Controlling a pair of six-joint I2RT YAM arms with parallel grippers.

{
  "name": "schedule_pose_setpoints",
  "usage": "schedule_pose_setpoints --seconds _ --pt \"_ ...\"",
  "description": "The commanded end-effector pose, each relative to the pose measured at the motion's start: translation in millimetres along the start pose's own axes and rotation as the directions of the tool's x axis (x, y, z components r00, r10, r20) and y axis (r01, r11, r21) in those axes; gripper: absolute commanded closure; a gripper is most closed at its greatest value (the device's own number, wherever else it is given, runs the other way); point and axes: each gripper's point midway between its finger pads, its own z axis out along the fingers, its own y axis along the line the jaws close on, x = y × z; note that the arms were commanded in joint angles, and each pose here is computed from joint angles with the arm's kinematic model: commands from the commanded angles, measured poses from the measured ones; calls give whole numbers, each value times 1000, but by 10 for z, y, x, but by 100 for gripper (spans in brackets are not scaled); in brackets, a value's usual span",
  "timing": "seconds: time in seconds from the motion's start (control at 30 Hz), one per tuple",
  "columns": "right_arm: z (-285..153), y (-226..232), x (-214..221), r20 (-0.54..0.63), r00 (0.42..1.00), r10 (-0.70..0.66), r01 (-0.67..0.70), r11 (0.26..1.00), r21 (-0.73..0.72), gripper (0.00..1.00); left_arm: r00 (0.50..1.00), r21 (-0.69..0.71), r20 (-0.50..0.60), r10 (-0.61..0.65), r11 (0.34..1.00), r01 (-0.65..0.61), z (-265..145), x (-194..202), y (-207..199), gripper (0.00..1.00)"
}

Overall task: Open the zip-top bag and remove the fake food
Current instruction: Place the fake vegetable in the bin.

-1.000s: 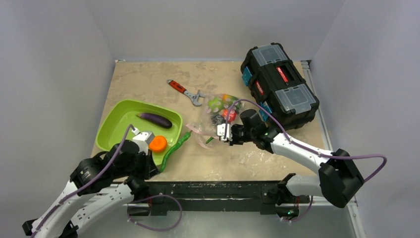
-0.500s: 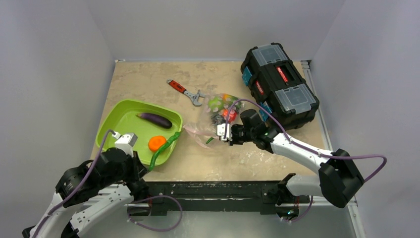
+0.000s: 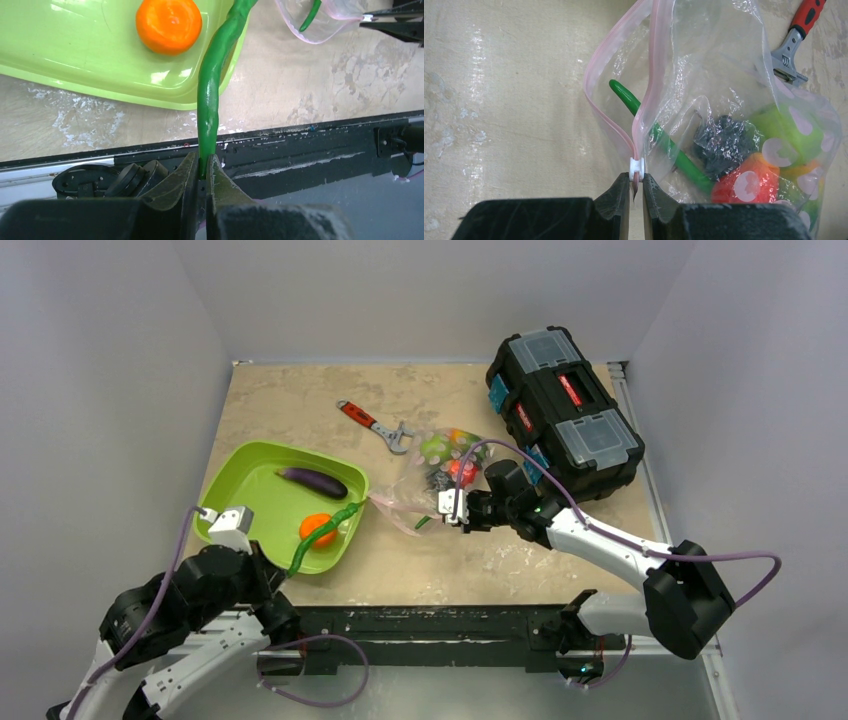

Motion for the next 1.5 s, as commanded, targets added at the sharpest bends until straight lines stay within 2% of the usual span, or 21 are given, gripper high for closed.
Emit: schedule_pose_setpoints --seconds 0.0,0.4,0.67,0.77,0.97,1.2,1.47 --pt "-61 -199 -186 39 999 -22 19 998 58 96 993 -27 107 -49 998 52 62 -197 16 100" --pt "-43 -182 -166 34 999 -19 17 999 47 96 973 -169 219 -70 980 109 276 -400 153 100" --pt "-49 -185 -173 35 999 -21 19 999 49 97 971 -220 235 -52 970 106 333 -466 173 100" --pt "-50 -184 -173 35 999 -20 19 999 48 97 970 -164 239 -32 984 73 281 -482 113 100" --pt "-50 -189 -182 38 999 -21 19 999 49 97 979 45 201 -20 999 11 116 -380 -132 100" --pt "-46 -181 -168 34 999 -18 16 999 47 97 992 -31 124 -20 999 24 -89 -266 63 100" --pt "-38 -180 -161 33 999 -18 16 999 45 97 988 -32 151 -37 999 42 -276 -322 144 100"
